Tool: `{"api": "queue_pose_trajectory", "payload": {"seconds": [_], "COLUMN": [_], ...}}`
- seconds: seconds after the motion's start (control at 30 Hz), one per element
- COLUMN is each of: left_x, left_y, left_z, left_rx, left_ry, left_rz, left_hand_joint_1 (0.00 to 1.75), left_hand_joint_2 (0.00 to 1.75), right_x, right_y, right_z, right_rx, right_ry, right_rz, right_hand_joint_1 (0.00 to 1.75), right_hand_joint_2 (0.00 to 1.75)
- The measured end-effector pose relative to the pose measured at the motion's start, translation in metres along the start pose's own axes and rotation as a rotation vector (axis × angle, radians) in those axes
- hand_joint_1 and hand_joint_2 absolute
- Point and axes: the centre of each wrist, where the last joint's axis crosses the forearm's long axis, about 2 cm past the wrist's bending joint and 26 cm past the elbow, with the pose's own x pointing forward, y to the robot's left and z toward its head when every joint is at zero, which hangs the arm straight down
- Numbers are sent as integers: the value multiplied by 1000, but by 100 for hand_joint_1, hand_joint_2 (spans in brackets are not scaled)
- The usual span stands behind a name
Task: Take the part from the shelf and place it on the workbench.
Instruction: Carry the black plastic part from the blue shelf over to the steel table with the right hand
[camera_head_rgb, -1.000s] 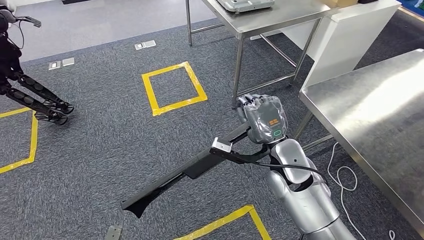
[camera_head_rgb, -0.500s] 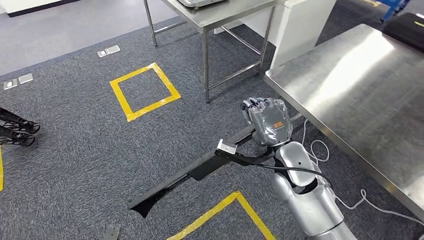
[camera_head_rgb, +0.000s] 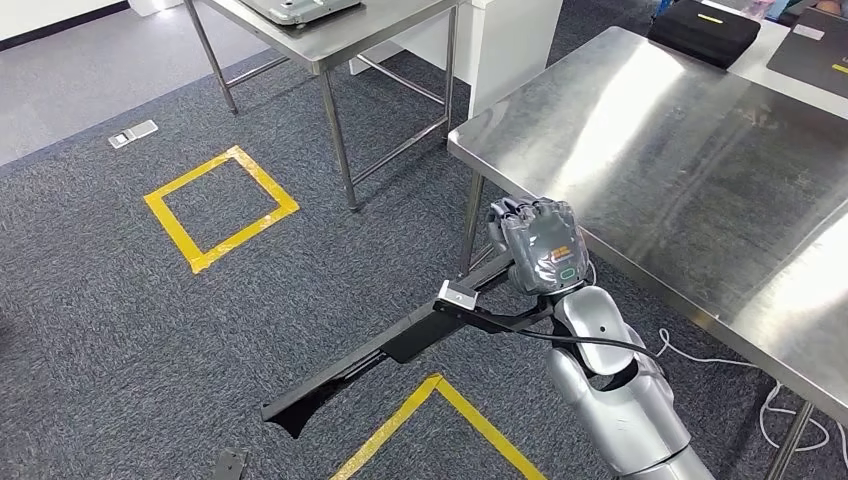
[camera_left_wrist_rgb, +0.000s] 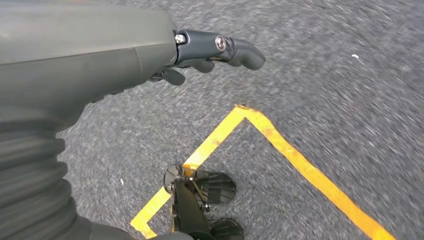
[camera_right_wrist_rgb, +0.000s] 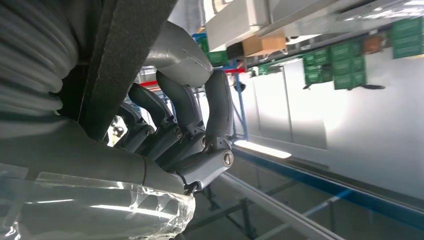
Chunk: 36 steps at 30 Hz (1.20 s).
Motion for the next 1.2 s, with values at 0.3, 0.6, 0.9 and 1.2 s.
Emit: {"api": "queue_pose_trajectory", "payload": {"seconds": [0.3, 0.6, 0.9, 1.2], "left_x": [0, 1, -4, -6], "left_y": [-1, -2, 1, 4], "left_z": [0, 0, 2, 2], "left_rx": [-7, -10, -4, 10], "left_ry": [-1, 5, 13, 9], "left_rz": [2, 2, 6, 25], "left_hand_joint_1": [0, 0, 0, 0], "left_hand_joint_2": [175, 175, 175, 175], "right_x": [-6, -36, -67, -100], "right_y": [1, -1, -5, -16], "right_z": [3, 5, 0, -10], "right_rx": [5, 15, 43, 39], "right_ry": [32, 148, 233, 304], "right_rz": [6, 36, 104, 161], "right_hand_joint_1": [175, 175, 175, 175], "right_hand_joint_2": [175, 175, 175, 175]}}
